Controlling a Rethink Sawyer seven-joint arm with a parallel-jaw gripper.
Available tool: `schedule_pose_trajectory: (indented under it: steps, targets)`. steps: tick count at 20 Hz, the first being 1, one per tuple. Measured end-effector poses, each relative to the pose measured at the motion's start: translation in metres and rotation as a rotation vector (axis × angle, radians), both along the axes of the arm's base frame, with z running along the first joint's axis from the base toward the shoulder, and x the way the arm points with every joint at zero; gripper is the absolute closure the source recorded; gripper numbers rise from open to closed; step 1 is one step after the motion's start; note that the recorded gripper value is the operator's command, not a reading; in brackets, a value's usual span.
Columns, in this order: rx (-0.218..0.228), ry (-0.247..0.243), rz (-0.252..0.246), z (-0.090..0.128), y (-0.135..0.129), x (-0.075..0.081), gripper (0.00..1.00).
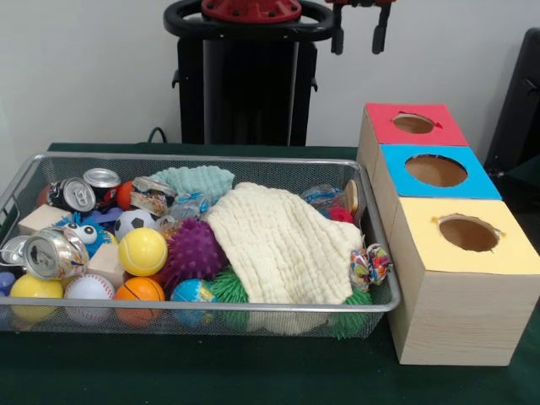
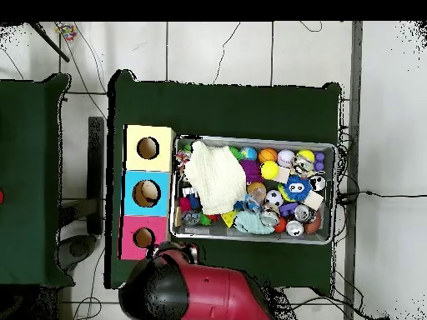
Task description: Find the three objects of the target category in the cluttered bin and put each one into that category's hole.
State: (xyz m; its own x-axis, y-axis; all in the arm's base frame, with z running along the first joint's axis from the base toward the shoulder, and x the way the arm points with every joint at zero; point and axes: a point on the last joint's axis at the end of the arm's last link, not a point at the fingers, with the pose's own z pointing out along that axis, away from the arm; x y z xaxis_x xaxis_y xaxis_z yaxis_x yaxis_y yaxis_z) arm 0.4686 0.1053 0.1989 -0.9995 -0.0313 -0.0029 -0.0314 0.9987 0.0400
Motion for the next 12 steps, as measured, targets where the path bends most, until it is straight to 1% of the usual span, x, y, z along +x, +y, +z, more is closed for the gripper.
schedule_pose_trajectory:
  steps: [3, 7, 10, 12]
  targets:
    - [0.006, 0.015, -0.017, -0.009, -0.008, 0.001, 0.00]
    - [0.003, 0.034, -0.002, -0.021, -0.008, -0.002, 0.00]
    - [0.000, 0.032, 0.007, -0.027, -0.008, -0.003, 0.00]
    - [-0.001, 0.019, 0.012, -0.031, -0.007, -0.001, 0.00]
